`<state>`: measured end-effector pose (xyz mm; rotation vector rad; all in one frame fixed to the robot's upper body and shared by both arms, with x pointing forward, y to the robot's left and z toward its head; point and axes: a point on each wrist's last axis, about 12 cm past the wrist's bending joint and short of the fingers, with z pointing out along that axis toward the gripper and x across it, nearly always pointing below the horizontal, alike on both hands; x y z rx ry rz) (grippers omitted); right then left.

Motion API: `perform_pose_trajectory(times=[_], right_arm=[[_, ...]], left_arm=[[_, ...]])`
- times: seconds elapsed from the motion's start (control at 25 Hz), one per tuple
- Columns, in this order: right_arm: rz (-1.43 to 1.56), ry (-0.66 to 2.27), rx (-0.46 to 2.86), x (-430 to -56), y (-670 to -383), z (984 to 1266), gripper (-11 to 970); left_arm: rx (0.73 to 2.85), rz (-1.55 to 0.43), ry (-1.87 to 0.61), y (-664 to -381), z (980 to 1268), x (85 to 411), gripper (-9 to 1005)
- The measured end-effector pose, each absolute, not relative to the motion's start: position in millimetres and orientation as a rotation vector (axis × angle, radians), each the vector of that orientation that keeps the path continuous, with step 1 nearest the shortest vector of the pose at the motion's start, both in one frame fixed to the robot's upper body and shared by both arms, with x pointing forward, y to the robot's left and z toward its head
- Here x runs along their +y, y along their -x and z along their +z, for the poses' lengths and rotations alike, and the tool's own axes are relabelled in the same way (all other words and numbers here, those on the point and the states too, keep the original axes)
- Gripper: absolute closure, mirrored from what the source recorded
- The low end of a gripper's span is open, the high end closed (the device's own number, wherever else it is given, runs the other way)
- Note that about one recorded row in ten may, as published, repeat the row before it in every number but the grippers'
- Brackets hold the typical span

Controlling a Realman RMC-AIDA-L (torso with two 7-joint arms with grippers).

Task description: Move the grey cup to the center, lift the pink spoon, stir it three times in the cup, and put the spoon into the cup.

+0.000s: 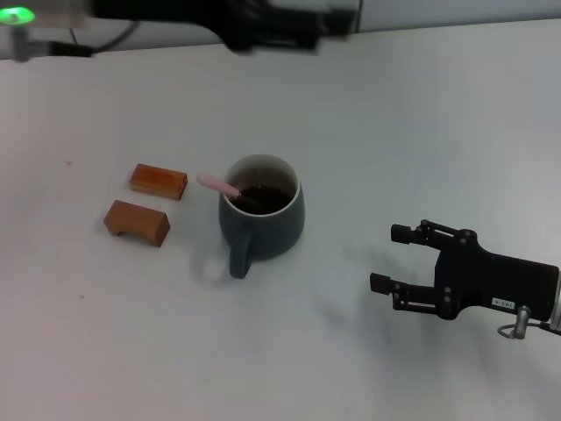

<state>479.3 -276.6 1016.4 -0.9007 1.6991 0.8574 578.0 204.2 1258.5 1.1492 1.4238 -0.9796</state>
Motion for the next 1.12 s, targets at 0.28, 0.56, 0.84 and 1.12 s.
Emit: perform_pose_trajectory(times=[0.28,0.56,0.84,1.12], right_arm=[[0.858,0.9,1.698,-276.5,-478.7,1016.1,133],[0.855,0.903,1.694,-276.5,-479.8,1016.8,133],[0.85,0.901,1.698,-277.7,-479.2,1016.5,133],[0.845,0.898,1.702,-278.4,-478.9,1015.9,133]], left_arm=[[1.187,-1.196,-0.612,-554.2,1198.8,276.0,310],[1.01,-1.001,-0.255,-494.5,1119.9,316.4,309],[1.104,-0.623,-0.341,-441.8,1070.7,326.2,308],[1.297,-0.588,-0.531,-418.8,1039.6,319.4,307]])
